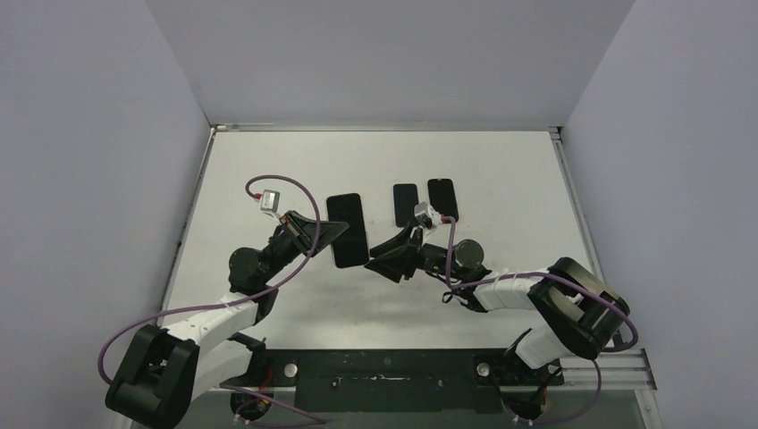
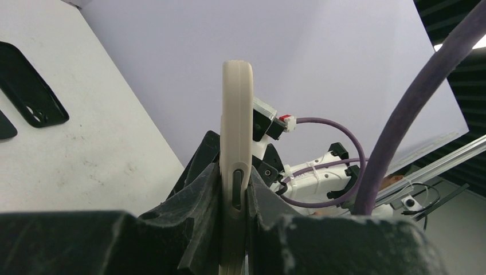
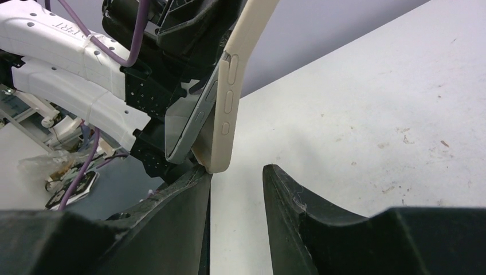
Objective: Take the phone out of the phone case
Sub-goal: Remove the phone case from the phone.
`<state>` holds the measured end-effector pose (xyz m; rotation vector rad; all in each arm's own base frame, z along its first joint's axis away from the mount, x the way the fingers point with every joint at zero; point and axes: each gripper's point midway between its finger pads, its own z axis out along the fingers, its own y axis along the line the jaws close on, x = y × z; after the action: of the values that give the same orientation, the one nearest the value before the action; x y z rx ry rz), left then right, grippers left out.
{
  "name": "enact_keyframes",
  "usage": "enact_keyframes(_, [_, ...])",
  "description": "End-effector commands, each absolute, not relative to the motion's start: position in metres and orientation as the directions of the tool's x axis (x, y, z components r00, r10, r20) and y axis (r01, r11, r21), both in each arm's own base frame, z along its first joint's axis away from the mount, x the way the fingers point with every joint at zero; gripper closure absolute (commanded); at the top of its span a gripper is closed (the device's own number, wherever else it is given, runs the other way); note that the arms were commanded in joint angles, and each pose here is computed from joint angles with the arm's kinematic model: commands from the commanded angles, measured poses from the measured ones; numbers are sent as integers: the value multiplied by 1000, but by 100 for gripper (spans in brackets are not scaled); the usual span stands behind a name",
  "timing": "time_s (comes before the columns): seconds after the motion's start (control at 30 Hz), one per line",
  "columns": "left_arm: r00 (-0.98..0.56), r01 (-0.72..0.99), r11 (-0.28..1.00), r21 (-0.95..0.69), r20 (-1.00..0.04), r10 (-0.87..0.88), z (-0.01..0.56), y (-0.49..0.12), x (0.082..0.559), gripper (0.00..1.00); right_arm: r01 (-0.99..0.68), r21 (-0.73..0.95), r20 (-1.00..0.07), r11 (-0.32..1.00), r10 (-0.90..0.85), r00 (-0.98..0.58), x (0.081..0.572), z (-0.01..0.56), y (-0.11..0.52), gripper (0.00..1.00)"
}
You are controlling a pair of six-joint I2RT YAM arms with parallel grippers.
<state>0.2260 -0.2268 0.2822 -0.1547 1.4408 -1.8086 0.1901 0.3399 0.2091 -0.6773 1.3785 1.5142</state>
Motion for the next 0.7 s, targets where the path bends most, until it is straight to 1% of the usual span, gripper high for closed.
enact_keyframes(0.0, [-724, 611, -141, -779, -478, -497, 306, -253, 177, 100, -879, 444, -836, 175, 432, -337, 225, 251, 334, 60])
enact_keyframes(0.23, [-721, 624, -89, -776, -528, -449, 290, -269, 175, 100, -876, 457, -808, 154, 483, -337, 227, 272, 331, 61])
enact_keyframes(0.47, [-735, 574, -19, -819, -504, -453, 257, -271, 186, 100, -894, 425, -810, 141, 501, -305, 223, 289, 327, 60])
enact_keyframes(0.67, [-747, 547, -19, -837, -477, -464, 249, -271, 192, 100, -907, 406, -804, 114, 517, -294, 218, 296, 323, 58])
